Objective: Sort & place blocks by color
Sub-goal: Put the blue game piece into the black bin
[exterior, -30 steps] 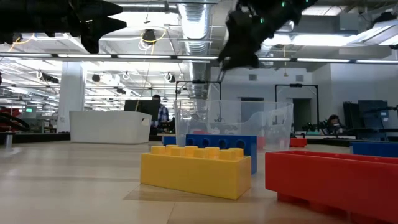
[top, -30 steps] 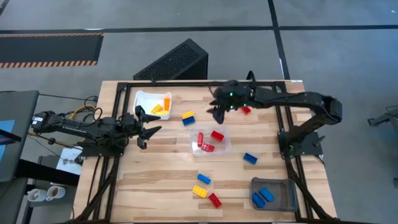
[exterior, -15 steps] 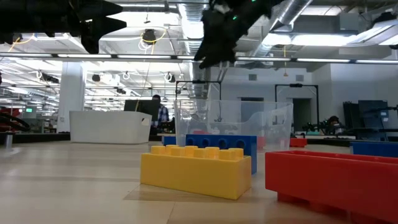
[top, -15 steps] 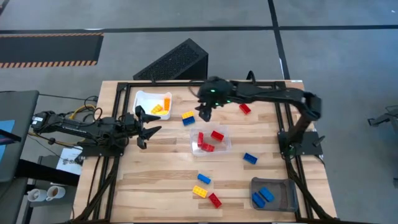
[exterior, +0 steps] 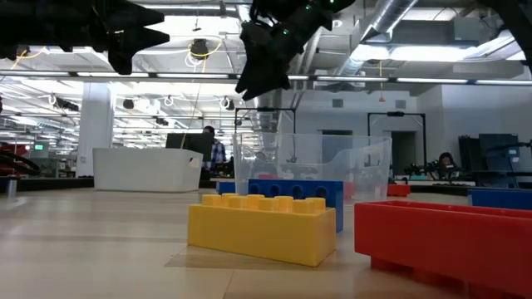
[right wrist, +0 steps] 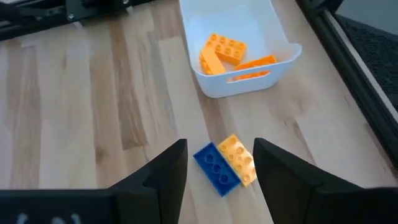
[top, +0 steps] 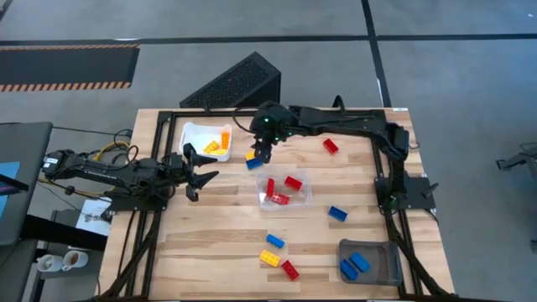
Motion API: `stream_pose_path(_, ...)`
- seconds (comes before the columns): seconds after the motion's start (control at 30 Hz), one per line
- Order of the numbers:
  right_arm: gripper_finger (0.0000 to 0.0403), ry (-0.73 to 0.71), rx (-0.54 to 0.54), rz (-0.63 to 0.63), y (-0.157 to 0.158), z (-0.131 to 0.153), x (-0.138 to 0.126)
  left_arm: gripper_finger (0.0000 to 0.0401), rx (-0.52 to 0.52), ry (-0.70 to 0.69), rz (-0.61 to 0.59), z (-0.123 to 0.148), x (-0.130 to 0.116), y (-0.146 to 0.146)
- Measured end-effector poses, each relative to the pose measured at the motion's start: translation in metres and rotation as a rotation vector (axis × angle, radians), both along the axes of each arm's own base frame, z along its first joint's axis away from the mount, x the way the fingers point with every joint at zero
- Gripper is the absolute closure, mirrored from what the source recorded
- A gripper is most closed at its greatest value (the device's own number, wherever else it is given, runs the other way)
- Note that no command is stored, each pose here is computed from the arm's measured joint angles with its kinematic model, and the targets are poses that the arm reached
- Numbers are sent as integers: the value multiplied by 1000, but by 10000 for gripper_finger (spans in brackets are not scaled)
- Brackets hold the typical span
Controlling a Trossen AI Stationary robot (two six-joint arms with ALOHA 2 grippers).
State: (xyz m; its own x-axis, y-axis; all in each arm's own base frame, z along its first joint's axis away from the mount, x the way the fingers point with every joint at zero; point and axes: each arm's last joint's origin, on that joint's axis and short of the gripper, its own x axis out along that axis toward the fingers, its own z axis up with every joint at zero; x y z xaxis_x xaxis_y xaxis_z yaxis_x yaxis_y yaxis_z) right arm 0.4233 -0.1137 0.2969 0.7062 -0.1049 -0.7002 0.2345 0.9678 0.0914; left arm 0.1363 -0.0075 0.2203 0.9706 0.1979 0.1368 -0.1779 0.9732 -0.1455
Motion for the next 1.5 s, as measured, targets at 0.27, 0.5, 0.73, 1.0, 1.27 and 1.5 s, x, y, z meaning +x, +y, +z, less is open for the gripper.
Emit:
stream_pose_path(0.27,208,-30,-1,54,27,13,0,205,7,18,1,-2,0,0)
stream_pose_path(0.5,217,-19,2,135,68,27,-8,205,5,18,2,-2,0,0)
stream_pose_path(0.73,225,-18,8,118,95,27,-32,205,-13,12,0,-1,0,0)
stream_pose_path(1.0,227,-109,58,28,127,14,-86,205,-22,6,-1,-1,0,0)
stream_pose_path(1.27,229,-194,85,108,173,3,-118,205,-47,-18,-7,1,0,0)
stream_pose_path(1.5,229,-150,87,216,212,-17,-111,205,-85,-44,-88,3,0,-3)
